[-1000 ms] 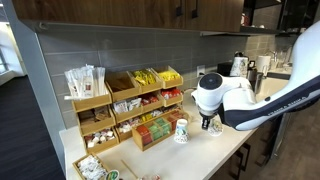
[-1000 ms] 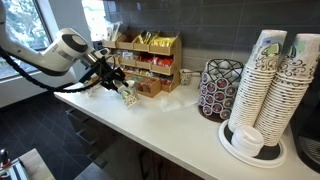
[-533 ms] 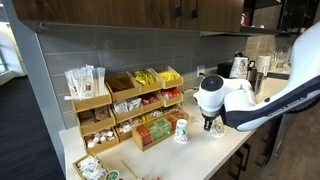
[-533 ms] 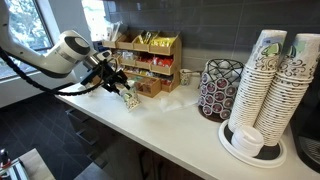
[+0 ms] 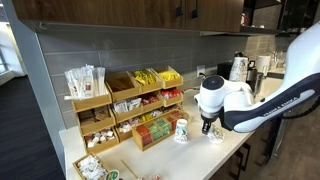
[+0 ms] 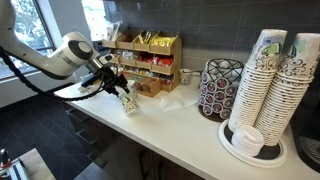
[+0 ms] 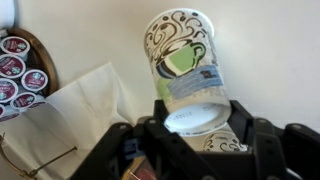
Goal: Pick up one paper cup from the stack and place it right side up on the kitchen counter, pick up the upside down cup and place it in the paper cup to the right
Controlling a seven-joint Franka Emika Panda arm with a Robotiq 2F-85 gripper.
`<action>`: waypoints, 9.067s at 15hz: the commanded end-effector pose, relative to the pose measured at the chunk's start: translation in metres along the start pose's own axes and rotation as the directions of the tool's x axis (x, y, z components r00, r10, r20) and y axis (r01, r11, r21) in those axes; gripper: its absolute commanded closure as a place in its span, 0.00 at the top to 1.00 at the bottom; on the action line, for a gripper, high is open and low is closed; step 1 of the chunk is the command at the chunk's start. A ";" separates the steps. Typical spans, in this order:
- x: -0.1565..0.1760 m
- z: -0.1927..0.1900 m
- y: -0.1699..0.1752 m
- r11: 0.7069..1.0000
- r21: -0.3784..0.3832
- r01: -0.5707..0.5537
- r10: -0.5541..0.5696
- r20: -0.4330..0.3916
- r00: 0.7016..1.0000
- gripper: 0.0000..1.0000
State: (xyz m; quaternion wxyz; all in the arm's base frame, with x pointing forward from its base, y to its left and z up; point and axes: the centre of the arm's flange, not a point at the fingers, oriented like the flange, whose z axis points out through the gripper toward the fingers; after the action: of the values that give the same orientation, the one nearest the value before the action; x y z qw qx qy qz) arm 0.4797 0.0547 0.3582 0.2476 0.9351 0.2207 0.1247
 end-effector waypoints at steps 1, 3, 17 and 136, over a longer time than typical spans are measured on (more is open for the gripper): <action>-0.005 0.004 -0.003 0.999 0.054 -0.005 0.006 -0.011 1.000 0.95; -0.006 0.005 -0.004 0.998 0.067 -0.010 0.011 -0.018 1.000 1.00; -0.005 0.008 -0.006 0.991 0.133 -0.028 0.035 -0.052 0.998 1.00; 0.056 -0.018 0.097 0.265 0.314 -0.912 0.877 0.315 0.364 1.00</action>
State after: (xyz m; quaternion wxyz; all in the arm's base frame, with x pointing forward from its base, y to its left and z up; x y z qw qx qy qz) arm 0.5562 0.0133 0.4307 -0.0753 0.9276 -0.3327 0.1522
